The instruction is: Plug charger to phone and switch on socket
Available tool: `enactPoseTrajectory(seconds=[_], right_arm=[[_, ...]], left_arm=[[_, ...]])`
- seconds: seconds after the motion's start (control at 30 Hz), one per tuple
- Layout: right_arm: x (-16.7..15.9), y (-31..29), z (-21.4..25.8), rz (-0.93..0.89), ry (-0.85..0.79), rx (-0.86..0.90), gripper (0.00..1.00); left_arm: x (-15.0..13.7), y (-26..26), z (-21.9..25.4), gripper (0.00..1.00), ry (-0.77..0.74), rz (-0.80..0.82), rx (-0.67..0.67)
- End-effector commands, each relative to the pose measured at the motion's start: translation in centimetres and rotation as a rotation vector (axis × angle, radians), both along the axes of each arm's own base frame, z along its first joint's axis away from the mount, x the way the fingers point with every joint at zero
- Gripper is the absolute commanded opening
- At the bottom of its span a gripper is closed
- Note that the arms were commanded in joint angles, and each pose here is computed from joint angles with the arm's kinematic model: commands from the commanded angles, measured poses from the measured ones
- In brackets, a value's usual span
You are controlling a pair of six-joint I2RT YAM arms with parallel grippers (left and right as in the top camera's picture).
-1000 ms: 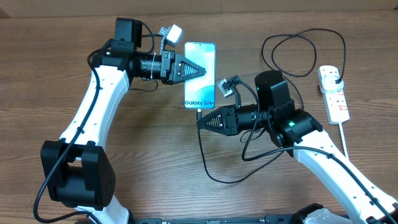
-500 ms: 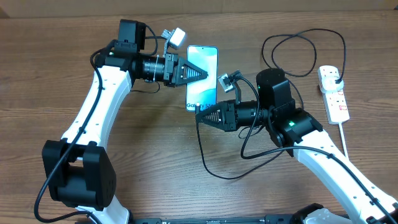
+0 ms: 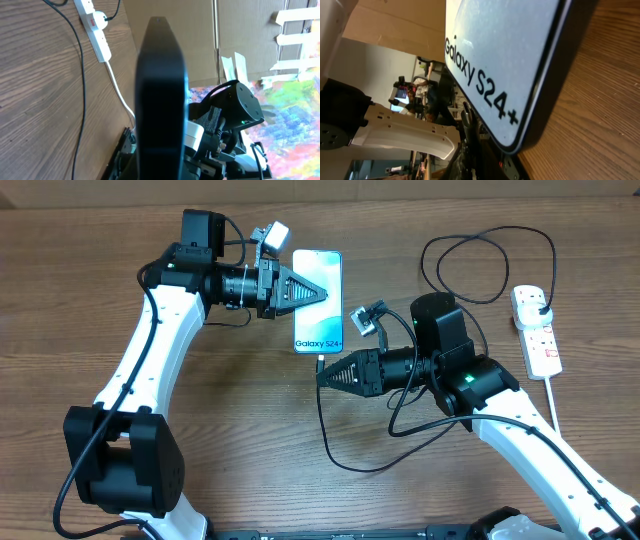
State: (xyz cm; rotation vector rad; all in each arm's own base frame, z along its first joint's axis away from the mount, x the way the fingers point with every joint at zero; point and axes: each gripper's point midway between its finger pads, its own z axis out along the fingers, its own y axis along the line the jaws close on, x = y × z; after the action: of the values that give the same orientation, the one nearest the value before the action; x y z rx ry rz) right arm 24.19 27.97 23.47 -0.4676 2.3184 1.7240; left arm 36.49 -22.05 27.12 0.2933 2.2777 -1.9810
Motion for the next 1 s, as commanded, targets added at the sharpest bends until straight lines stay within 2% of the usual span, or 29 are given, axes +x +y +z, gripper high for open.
enactPoseTrajectory(seconds=[0.0,0.97], right_arm=[[0.1,0.1,0.9,0.012,-0.024,0.022,0.04],[0.2,0.1,1.1,0.007,-0.030,0.026,0.04]], left_arm=[[-0.8,0.2,1.7,0.04,-0.004,-0.009,-0.030],[-1.7,-0.9,2.2,0.04,0.027,-0.051,-0.053]])
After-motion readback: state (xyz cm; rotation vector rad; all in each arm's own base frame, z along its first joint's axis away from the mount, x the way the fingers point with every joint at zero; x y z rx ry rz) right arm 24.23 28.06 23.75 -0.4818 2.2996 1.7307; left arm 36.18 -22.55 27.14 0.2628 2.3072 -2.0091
